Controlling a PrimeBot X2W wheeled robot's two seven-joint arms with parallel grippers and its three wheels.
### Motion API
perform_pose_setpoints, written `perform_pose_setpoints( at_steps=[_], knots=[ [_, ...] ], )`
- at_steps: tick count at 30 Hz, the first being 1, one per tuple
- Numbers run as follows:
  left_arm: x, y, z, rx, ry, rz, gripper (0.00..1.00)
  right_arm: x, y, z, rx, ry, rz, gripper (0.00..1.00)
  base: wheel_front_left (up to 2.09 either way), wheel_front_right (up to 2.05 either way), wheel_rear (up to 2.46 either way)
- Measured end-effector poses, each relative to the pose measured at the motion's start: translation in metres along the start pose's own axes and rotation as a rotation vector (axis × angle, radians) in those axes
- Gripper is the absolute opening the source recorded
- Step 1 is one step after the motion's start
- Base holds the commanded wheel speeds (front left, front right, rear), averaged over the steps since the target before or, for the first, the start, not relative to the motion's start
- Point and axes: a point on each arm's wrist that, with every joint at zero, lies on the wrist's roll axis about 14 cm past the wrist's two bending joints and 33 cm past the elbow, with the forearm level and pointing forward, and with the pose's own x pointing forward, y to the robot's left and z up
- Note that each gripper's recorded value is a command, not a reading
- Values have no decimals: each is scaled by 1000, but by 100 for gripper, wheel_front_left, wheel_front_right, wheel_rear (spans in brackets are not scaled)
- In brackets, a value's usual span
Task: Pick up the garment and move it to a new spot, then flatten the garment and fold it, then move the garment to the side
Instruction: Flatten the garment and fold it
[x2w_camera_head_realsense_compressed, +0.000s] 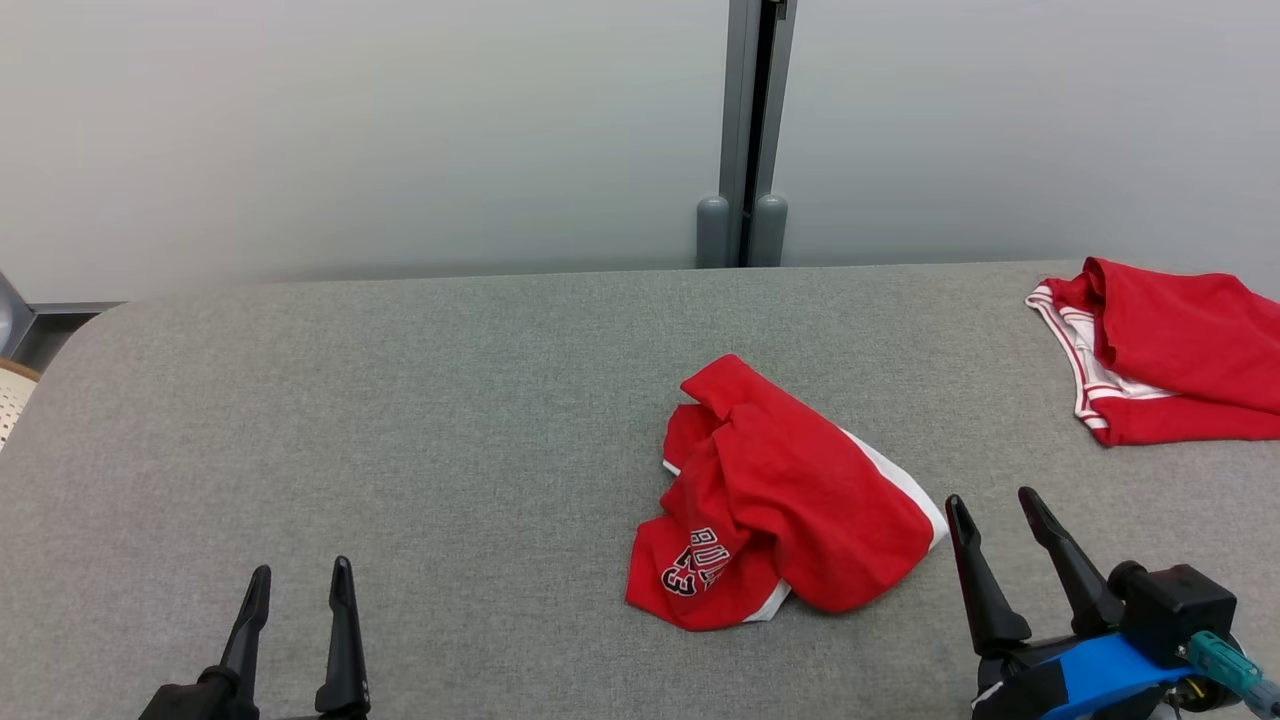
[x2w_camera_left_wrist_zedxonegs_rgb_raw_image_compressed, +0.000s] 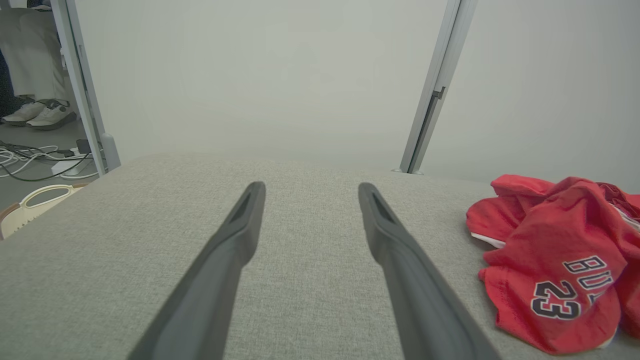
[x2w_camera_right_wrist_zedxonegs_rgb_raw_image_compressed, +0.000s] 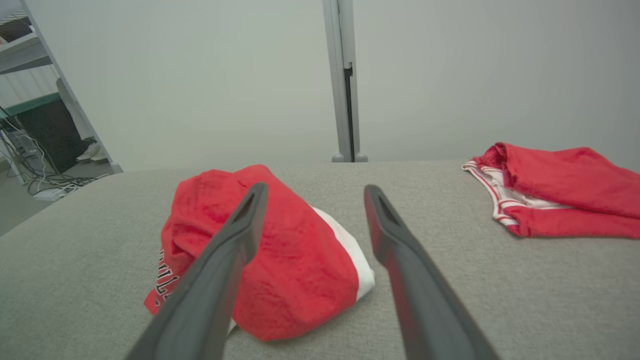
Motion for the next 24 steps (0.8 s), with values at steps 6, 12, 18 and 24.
perform_pose_setpoints(
  at_steps=[6,12,18,24],
  knots=[
    [0,0,-1,-9,7,6,100,2,4,-4,3,15,13,100,0,0,0],
    [1,0,0,-9,8,8,100,6,12,-7,3,31,38,100,0,0,0],
    [3,-2,1,-17,14,8,100,29,33,-9,-9,108,109,100,0,0,0],
    [5,-2,-2,-19,29,11,100,64,60,-18,-34,250,193,100,0,0,0]
  ],
)
